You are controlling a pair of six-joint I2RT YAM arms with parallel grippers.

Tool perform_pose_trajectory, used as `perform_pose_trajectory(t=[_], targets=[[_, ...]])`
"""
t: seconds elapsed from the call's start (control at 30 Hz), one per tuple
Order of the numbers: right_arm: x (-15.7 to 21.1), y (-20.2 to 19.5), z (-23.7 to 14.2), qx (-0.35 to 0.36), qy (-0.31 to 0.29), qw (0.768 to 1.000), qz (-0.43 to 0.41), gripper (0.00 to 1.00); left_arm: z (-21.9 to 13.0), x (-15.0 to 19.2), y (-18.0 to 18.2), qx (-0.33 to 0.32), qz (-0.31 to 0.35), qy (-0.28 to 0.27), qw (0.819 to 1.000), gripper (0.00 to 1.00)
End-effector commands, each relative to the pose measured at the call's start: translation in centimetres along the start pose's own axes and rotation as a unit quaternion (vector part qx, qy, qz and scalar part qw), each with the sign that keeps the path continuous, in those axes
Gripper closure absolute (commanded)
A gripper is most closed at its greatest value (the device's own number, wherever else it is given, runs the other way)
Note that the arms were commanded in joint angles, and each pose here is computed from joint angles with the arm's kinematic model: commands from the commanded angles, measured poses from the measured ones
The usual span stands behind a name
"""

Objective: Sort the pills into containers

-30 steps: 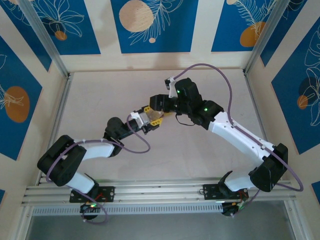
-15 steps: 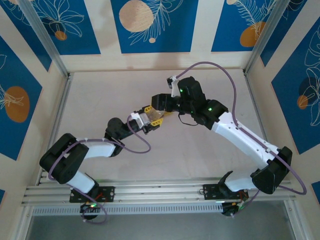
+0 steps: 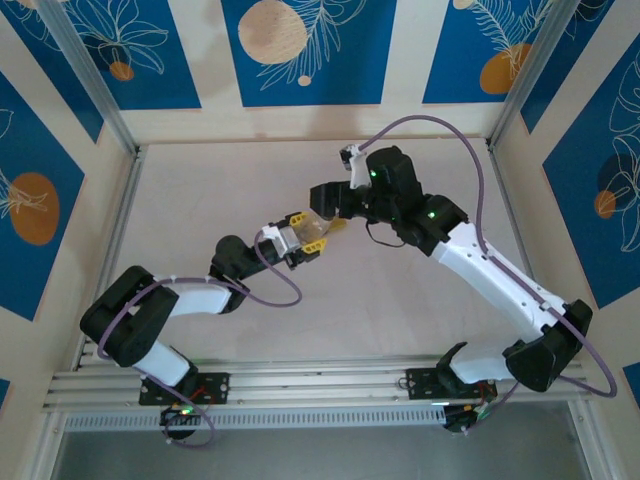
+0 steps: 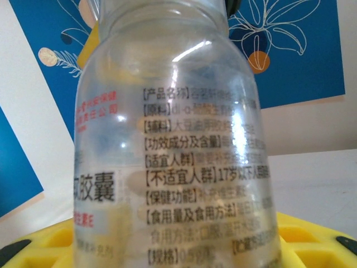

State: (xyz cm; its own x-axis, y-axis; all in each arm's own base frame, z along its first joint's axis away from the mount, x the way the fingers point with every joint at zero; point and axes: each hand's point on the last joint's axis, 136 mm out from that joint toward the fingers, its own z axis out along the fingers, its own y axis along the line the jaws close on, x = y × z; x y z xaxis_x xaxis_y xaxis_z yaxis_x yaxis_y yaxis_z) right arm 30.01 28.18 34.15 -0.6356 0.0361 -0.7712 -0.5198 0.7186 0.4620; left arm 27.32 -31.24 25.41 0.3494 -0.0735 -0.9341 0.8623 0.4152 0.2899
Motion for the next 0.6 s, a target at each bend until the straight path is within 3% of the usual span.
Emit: perform_pose_trajectory(t=[0.0,0.1,0.2,0.3,0.47,0.57], targets=[[-2.1,2.2,-3.2,-0.049,-0.042,0.99,-0.122,0.36,-0.4,-2.6,-0.9,0.026,0.0,-0.041,0.999,1.0],[-2.0,2.8,-4.6,-0.087,-0.075,0.971,-0.207,0.38,-0.6,-3.2,-1.4,0.041,-0.008,-0.048,0.998,1.0],[-1.1,4.3,-6.4,-0.147,-0.114,0.938,-0.291,0.41,-0.9,-3.5,-2.0,0.058,-0.015,-0.051,0.997,1.0],[1.2,6.4,-8.1,-0.22,-0.14,0.884,-0.388,0.43,-1.2,-3.8,-2.8,0.087,-0.024,-0.055,0.994,1.0],[6.1,8.7,-10.6,-0.337,-0.133,0.781,-0.508,0.42,-1.9,-4.2,-4.1,0.135,-0.035,-0.057,0.989,1.0],[7.6,9.3,-11.4,-0.384,-0.111,0.747,-0.531,0.42,-2.2,-4.3,-4.3,0.148,-0.04,-0.057,0.986,1.0]])
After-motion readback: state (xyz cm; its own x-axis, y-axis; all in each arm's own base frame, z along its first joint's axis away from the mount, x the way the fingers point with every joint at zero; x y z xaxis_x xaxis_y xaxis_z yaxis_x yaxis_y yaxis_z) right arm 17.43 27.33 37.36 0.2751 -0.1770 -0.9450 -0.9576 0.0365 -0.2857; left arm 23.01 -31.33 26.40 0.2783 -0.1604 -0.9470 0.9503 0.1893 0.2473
